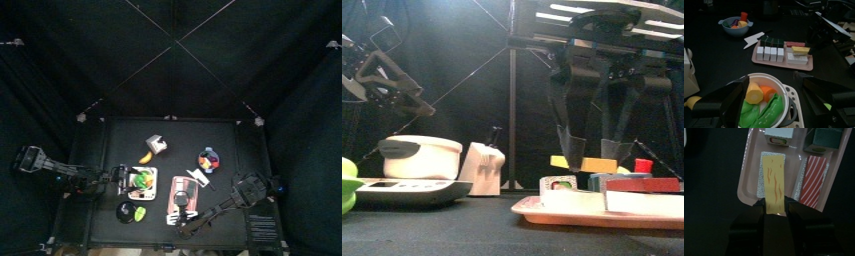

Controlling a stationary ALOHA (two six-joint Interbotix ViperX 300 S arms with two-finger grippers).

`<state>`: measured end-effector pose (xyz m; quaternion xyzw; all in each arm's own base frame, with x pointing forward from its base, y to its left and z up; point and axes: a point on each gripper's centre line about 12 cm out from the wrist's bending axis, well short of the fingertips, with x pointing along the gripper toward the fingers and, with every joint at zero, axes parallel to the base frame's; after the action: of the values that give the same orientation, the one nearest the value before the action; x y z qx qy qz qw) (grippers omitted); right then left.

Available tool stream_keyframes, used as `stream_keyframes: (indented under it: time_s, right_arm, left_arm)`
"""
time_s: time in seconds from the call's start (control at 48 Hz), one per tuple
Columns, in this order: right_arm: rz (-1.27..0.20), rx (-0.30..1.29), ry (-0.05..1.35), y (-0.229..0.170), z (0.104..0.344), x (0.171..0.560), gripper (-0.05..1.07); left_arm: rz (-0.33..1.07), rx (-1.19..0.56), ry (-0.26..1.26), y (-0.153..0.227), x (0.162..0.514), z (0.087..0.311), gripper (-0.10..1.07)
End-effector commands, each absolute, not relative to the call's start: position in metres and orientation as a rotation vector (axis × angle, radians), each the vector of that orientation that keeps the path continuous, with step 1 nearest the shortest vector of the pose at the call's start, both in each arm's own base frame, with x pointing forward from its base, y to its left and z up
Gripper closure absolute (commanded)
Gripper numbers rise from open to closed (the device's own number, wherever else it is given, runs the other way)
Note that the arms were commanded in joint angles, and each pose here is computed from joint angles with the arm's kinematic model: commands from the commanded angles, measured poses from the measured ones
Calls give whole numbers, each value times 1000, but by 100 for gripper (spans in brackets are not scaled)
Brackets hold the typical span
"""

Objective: Place egg piece on rice

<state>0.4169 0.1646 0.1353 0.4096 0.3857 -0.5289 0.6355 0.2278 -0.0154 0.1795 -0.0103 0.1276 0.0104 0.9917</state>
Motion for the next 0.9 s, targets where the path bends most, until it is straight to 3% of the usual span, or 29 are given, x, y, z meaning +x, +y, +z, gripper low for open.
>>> stream_keyframes:
  time_s: [0.0,0.729,0.875]
  right_arm:
    - [-1186,969,867,161,146,420,52]
    - [-1172,982,865,154,140,420,52]
    - [-1170,981,863,154,140,420,44]
  left_arm:
    - [20,-22,242,-16,230,183,-5]
    - [19,-21,242,-16,231,183,-5]
    - [19,-21,242,-16,231,183,-5]
